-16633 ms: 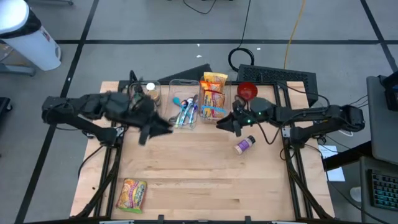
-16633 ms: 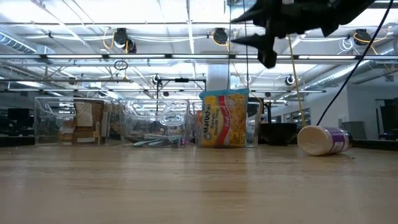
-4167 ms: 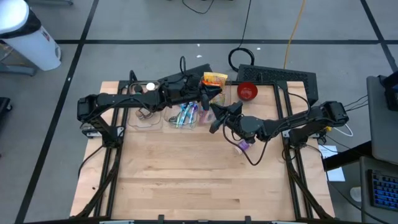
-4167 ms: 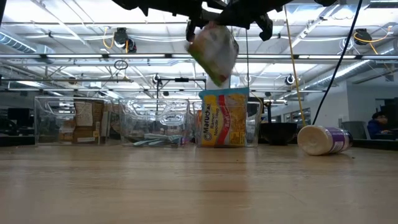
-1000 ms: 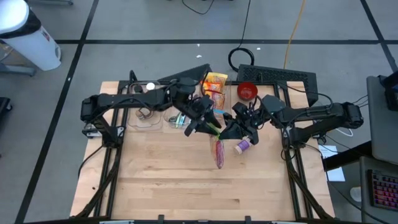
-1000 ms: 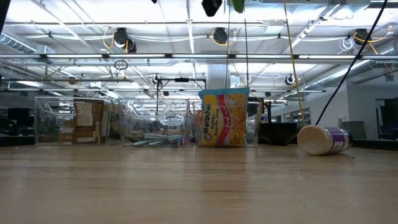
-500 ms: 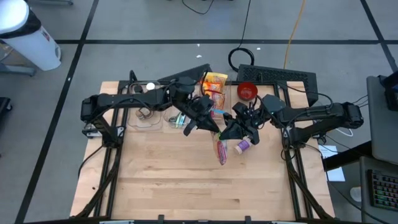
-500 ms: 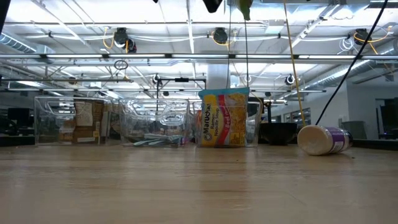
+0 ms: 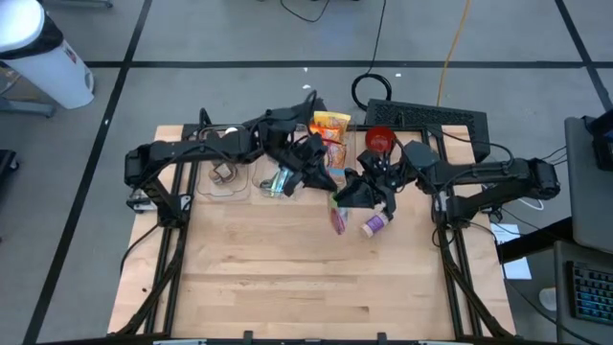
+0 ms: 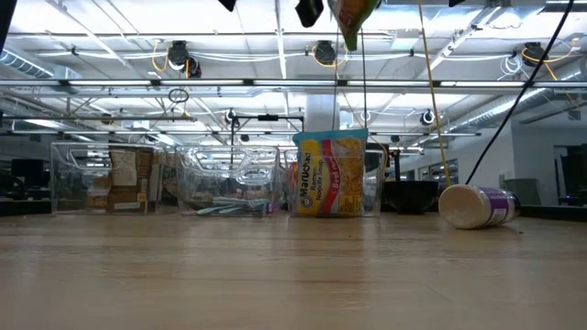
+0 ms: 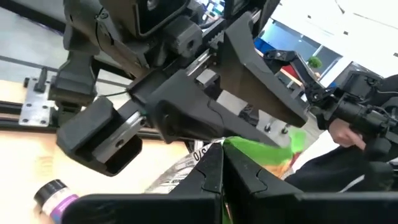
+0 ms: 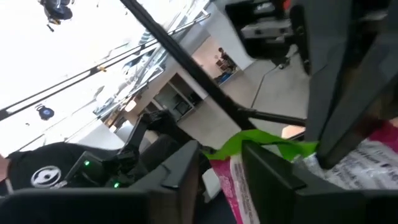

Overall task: Pick & Place Food Item
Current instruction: Put the green noodle pack into the right transparent bin

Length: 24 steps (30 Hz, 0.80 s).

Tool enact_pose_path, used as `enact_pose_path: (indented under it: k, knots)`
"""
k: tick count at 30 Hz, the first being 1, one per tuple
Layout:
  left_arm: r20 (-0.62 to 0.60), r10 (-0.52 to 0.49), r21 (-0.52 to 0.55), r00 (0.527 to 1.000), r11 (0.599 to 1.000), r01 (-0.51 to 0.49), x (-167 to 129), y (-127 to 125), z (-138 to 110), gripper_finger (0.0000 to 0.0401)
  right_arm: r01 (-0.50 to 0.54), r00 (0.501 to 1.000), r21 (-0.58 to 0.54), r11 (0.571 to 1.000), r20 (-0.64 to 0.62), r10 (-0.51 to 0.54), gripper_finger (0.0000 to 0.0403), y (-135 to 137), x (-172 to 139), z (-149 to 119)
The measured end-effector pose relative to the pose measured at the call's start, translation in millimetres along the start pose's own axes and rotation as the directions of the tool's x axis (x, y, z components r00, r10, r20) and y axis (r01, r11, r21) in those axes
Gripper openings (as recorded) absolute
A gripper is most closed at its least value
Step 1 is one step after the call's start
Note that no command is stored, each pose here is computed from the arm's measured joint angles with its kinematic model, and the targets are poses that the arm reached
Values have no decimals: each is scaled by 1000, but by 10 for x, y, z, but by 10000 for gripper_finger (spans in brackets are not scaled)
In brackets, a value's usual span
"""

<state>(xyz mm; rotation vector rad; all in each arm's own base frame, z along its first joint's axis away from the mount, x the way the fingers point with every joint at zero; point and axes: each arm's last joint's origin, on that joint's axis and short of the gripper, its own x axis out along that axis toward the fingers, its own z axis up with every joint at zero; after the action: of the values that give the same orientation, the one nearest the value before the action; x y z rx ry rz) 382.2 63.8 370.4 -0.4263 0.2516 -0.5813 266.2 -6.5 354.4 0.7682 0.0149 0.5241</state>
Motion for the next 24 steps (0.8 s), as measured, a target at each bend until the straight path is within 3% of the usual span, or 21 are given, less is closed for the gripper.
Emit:
enact_pose_path:
  k: [7, 11, 16, 20, 24]
  knots:
    - [-2, 45, -56, 999, 997, -45, -118, 114, 14, 1, 51, 998, -60, 997, 43, -48, 188, -106, -98, 121]
    - [-16, 86, -67, 996, 994, -87, -213, 118, 19, 1, 47, 998, -67, 997, 34, -45, 206, -159, -162, 185]
    - [-26, 189, -89, 982, 978, -191, -331, 129, 22, 1, 7, 1000, 2, 1000, -25, -7, 212, -210, -253, 250]
    - [-16, 320, -144, 947, 937, -319, -387, 170, 21, 0, 9, 1000, -16, 1000, -29, -10, 211, -226, -306, 288]
    - [-41, 466, -225, 884, 858, -463, -425, 238, -29, 0, 32, 999, -63, 997, -8, -33, 212, -261, -356, 334]
